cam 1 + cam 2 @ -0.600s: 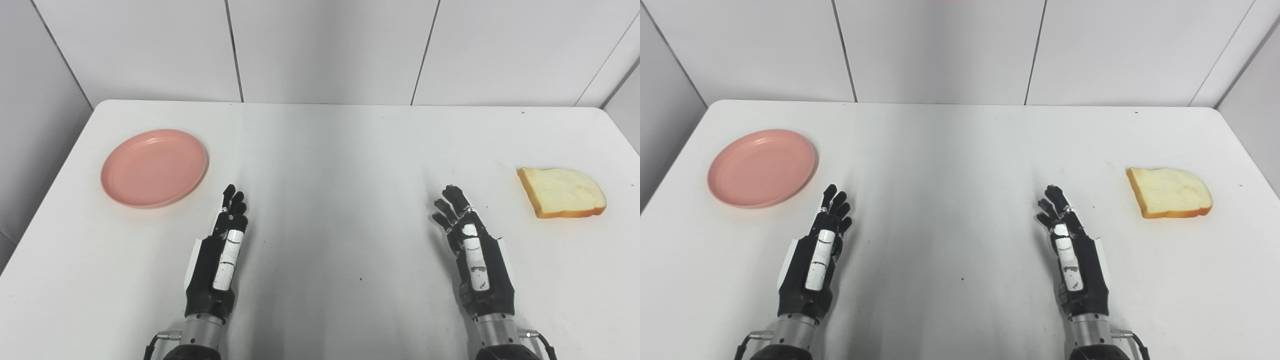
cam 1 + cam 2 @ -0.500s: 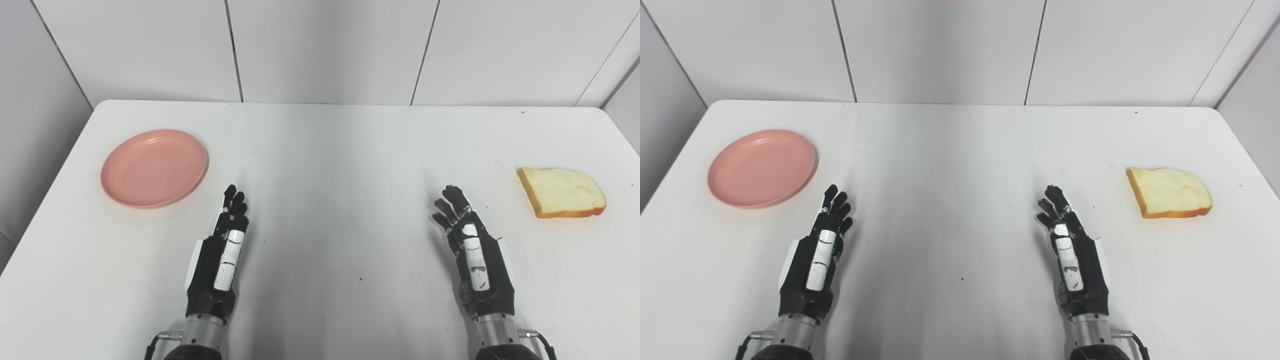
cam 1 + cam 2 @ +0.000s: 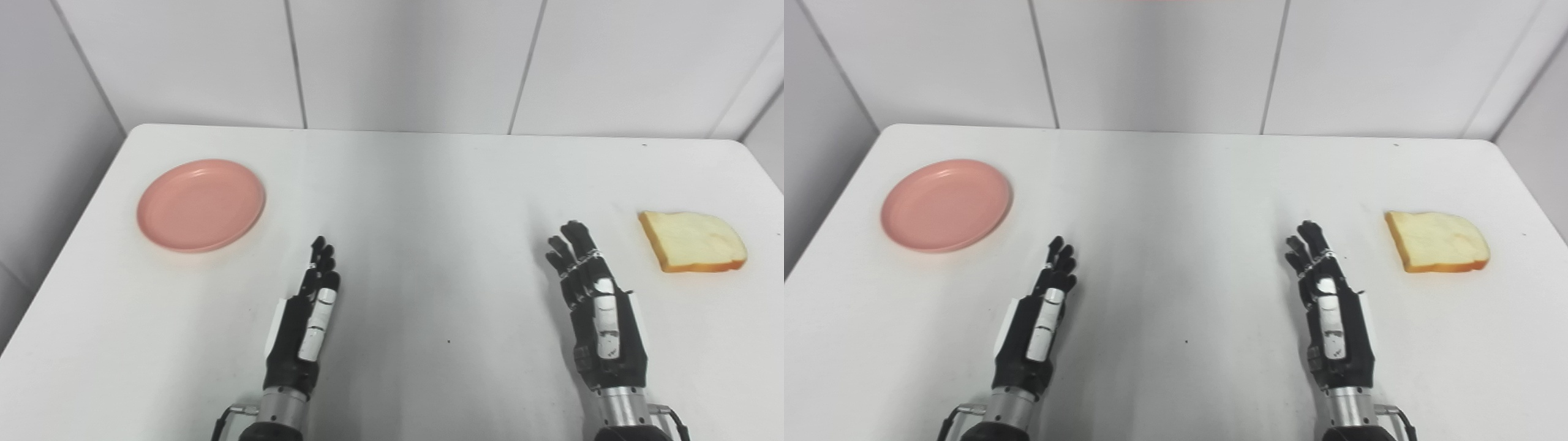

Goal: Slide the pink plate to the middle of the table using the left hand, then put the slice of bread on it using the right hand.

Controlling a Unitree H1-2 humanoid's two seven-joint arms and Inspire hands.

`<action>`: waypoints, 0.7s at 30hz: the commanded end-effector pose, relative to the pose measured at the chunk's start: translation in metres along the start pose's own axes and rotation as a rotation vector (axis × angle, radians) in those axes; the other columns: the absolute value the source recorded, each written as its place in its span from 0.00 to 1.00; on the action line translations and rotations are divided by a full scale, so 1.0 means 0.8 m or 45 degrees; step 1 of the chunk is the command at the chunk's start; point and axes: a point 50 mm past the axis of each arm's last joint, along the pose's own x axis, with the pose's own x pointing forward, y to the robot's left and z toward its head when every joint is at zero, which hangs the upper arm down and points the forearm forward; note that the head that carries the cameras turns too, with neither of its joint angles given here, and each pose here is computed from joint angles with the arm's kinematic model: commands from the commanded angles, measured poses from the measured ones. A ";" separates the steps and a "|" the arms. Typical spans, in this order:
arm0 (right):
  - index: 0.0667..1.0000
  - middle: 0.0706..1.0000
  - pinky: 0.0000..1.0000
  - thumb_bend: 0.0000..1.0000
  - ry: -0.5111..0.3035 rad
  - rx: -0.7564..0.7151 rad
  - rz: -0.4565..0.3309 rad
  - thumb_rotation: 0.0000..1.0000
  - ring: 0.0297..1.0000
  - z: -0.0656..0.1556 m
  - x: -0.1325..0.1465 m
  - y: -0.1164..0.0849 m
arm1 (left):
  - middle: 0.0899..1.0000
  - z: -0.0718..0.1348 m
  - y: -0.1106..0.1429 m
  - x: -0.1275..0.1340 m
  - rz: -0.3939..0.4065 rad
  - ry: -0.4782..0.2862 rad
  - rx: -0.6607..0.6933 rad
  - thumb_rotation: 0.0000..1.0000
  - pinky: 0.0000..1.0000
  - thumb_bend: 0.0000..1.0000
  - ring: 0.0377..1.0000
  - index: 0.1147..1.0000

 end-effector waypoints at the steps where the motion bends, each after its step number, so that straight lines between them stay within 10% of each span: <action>1: 0.91 0.95 0.94 0.81 0.125 -0.071 -0.050 0.86 0.93 -0.029 -0.026 -0.045 | 1.00 -0.003 -0.003 -0.007 0.009 -0.041 0.015 0.92 1.00 0.60 1.00 1.00; 21: 0.95 0.99 1.00 0.77 0.181 -0.082 -0.067 0.94 0.98 -0.058 -0.026 -0.064 | 1.00 -0.041 -0.015 0.003 0.010 -0.036 0.016 0.84 1.00 0.51 1.00 1.00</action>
